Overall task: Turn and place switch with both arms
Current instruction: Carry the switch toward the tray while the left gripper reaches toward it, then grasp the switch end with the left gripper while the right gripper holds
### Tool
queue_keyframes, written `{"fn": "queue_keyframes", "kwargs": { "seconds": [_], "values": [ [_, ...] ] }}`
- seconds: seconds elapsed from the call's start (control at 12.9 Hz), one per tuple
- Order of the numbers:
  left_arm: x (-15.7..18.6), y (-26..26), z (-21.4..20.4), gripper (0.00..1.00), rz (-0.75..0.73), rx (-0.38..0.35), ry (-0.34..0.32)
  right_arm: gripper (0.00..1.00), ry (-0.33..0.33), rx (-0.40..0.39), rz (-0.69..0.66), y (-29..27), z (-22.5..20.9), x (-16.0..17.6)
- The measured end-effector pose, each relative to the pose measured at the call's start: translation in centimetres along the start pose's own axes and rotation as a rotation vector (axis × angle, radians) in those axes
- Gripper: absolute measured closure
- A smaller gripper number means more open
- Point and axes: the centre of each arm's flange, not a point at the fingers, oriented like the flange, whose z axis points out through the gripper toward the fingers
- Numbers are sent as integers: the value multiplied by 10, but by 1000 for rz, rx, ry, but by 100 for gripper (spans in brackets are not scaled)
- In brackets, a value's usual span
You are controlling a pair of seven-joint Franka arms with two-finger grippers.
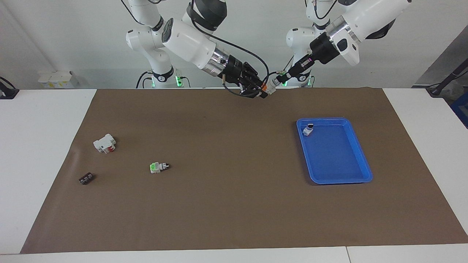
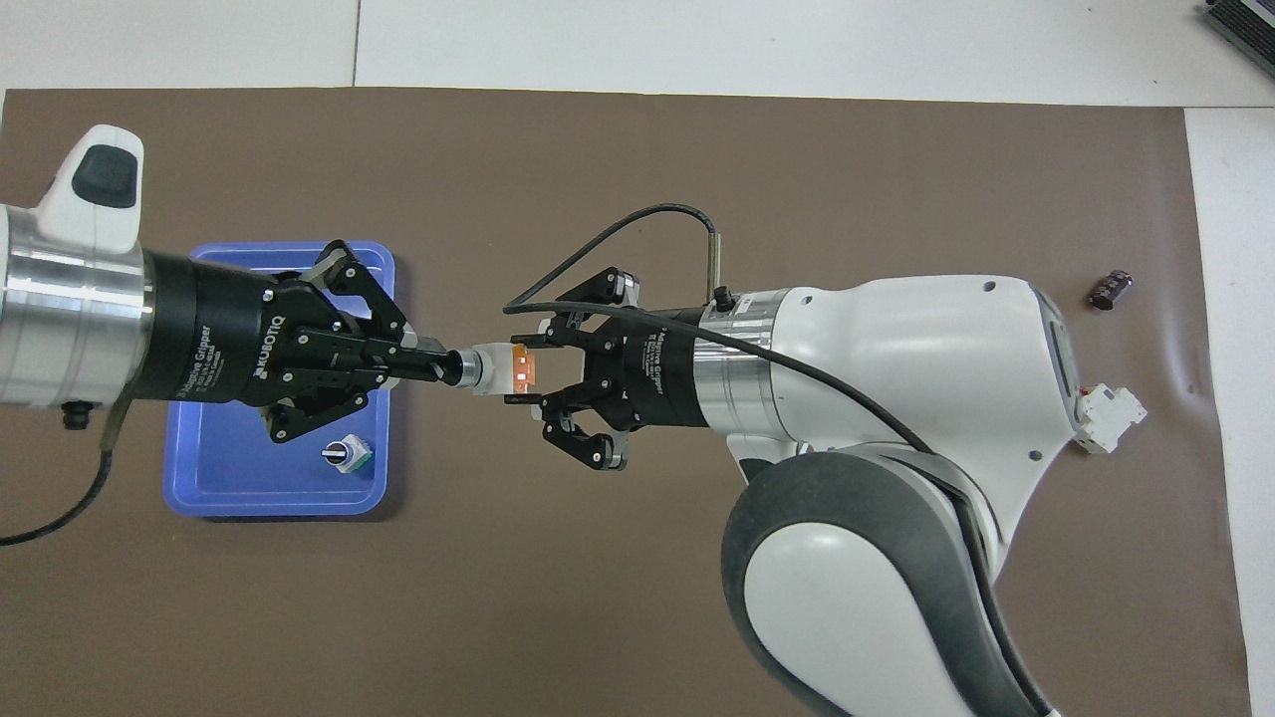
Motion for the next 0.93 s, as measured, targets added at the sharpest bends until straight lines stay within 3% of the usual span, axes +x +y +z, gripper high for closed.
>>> {"fn": "queue_keyframes", "kwargs": {
  "seconds": [0.62,0.93],
  "values": [
    [-8,3,-8,91,-109,-20,15,59,-9,8,-7,-2,-5,-6],
    [-9,3,-7,91,86,-18,20,59,-8,4,-7,-1,-4,-6]
  ]
}}
